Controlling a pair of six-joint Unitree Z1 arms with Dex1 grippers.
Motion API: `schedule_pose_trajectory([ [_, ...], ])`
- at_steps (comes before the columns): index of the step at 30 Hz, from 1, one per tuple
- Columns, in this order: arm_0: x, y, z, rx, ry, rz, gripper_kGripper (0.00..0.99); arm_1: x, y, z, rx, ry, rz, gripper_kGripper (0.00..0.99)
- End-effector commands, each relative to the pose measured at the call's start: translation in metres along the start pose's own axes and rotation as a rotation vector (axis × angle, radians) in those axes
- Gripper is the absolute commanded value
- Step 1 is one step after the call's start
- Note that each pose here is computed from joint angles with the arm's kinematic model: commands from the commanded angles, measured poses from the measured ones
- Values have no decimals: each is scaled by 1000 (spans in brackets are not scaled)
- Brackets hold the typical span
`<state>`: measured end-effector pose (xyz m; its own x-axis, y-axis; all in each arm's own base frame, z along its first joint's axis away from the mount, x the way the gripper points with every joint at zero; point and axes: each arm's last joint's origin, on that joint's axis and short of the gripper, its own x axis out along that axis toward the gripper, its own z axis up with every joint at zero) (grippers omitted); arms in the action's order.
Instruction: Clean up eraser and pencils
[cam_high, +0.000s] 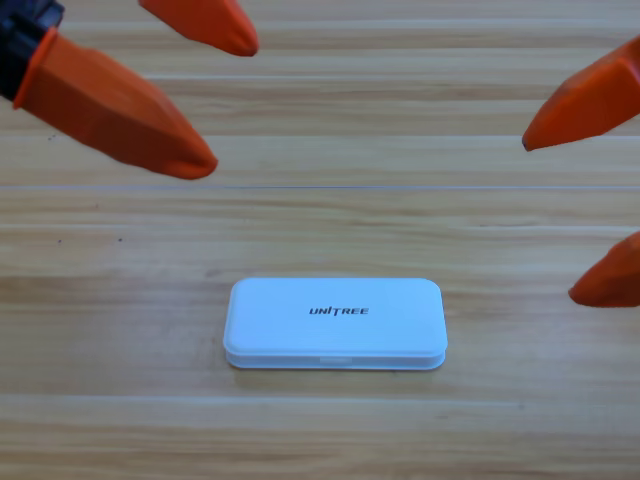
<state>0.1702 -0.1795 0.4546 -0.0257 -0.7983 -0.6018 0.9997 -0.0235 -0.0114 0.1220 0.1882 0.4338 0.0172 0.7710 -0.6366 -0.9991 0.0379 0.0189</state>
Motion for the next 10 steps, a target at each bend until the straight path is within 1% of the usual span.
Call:
schedule_pose_trajectory([
  [1, 21, 6, -6, -32, 31, -53, 990, 16, -2, -6, 10, 25, 43, 990],
  [10, 22, 6, -8, -29, 32, -54, 990, 17, -3, -6, 12, 28, 44, 990],
])
